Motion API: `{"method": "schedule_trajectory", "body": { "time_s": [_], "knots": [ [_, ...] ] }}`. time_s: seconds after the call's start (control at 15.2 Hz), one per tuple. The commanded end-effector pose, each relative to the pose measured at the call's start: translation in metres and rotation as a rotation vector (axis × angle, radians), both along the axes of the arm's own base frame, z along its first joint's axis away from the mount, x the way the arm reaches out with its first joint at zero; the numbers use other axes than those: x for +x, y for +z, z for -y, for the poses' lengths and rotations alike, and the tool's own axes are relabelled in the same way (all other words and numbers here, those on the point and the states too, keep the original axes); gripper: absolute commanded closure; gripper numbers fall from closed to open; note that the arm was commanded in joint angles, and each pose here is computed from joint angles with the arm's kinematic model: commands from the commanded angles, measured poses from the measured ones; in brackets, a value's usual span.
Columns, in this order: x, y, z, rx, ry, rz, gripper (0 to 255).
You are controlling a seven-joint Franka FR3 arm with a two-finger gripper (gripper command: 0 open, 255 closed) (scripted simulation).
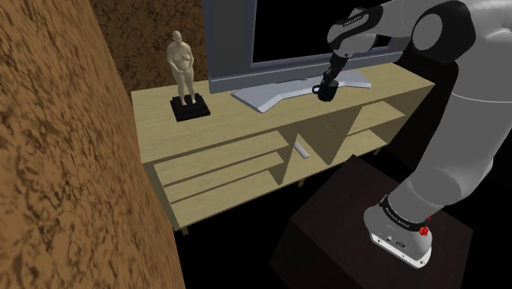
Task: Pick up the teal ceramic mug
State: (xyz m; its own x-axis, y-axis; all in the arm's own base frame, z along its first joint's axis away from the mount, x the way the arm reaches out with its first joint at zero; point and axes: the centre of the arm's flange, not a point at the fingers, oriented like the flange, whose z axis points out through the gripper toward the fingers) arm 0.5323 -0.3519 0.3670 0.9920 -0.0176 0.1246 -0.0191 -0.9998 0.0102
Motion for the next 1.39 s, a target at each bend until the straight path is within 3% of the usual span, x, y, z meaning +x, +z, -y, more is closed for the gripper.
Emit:
{"method": "schedule_trajectory", "body": {
  "time_s": [0.0,1.32],
  "knots": [
    [0.002,-0.041,0.019,-0.029,-0.026,-0.036,255],
    [0.013,0.047,0.011,-0.029,-0.027,-0.038,255]
  ]
}}
